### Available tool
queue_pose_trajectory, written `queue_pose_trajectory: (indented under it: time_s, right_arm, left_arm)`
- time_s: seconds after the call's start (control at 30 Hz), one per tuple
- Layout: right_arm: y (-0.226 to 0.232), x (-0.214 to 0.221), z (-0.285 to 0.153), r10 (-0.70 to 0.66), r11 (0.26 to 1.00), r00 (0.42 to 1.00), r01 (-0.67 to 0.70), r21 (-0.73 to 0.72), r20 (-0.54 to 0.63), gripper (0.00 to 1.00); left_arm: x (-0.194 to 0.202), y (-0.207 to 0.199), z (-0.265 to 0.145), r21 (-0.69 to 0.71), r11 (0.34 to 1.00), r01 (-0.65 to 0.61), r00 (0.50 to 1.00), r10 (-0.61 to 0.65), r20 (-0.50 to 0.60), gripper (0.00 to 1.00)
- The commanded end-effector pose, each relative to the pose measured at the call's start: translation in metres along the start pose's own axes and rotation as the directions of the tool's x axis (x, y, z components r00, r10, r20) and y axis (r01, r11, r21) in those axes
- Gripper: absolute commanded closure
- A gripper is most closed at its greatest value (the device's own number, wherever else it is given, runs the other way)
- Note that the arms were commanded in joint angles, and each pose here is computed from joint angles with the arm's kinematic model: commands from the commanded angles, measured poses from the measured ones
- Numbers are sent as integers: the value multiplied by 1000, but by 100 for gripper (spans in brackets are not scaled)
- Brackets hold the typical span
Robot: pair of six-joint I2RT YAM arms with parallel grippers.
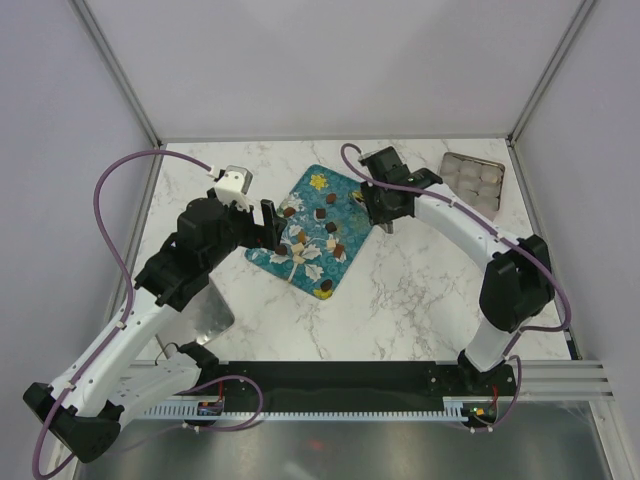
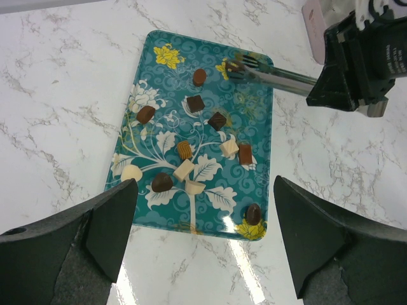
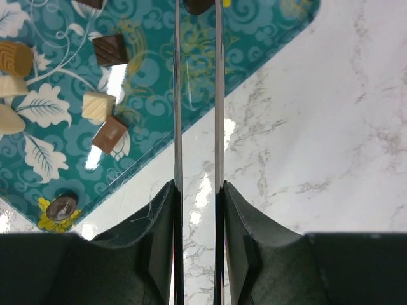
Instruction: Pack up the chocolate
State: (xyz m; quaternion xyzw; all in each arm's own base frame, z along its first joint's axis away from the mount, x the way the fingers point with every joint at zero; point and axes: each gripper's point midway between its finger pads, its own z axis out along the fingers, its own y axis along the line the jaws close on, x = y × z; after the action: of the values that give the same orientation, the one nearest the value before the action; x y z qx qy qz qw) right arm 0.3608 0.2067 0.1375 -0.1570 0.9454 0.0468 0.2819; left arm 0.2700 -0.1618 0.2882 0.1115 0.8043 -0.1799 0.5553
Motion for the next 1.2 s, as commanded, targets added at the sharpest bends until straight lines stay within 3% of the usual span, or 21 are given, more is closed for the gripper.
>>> queue_pose_trajectory:
  time_s: [0.0,0.3,0.5,0.77,1.17]
  right_arm:
    - [-20,-35,-36,48,999,992,-50,18,119,61]
    - [-87,-56,-65,191,972,964,-212,101,186,61]
    - [-182,-70,-94,346,867,885,-428,255,310,62]
    - [-267,-66,-84,466,748,816,-570,341,342,62]
    - [-291,-53,-42,520,735,808,-588,337,278,62]
  left_arm:
    - [-11,2,-2,-6,1000,-16,999,16,35,5]
    - [-12,1,-3,-2,1000,-14,999,14,38,5]
    - [-11,-1,-3,7,1000,-12,999,12,34,5]
    - [-13,-2,-5,14,1000,-11,999,11,40,5]
    - [-13,-2,-4,13,1000,-14,999,14,38,5]
